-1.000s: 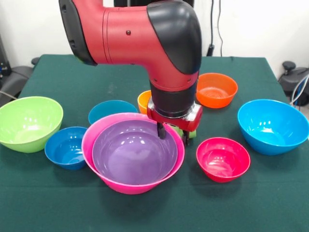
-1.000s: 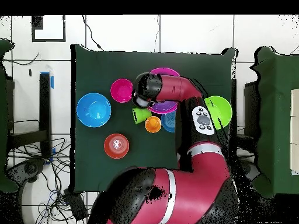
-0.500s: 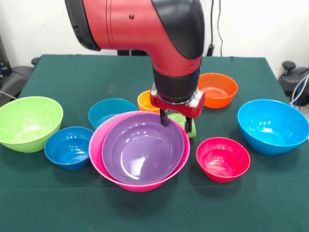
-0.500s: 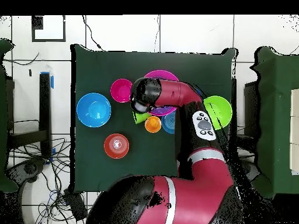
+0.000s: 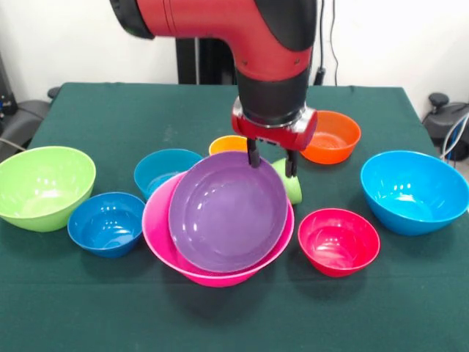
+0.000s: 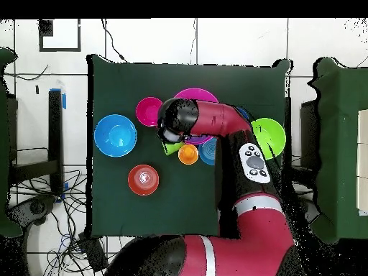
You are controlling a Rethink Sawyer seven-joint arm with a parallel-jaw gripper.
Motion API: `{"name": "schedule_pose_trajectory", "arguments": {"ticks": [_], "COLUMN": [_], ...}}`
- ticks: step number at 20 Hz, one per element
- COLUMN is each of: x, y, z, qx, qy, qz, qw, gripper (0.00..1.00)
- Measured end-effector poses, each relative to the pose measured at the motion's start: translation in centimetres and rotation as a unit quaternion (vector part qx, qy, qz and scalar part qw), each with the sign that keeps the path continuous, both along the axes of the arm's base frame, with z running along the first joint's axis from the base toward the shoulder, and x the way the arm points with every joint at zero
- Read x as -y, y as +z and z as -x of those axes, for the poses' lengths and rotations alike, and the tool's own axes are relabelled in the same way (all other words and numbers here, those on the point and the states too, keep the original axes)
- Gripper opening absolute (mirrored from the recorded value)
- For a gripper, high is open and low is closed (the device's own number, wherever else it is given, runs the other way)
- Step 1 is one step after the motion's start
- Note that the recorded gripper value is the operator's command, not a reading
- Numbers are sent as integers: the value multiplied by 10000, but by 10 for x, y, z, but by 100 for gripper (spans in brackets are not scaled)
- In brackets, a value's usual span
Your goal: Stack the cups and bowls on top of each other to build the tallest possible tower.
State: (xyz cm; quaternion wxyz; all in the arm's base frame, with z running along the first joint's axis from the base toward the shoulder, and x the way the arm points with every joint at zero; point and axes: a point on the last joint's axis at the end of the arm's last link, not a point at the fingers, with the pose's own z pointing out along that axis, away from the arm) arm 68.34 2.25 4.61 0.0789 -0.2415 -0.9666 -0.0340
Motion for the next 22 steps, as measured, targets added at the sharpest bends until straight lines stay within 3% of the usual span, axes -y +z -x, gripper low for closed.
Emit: {"name": "schedule_pose_trajectory", "arguments": {"ticks": [9,22], "x": [-3,-3], "y": [21,9], "z": [7,15], "qx": [-6,-132], "qy": [-75,-100], "qz": [-45,-92], "qw": [10000,9998], "gripper": [100,100]}}
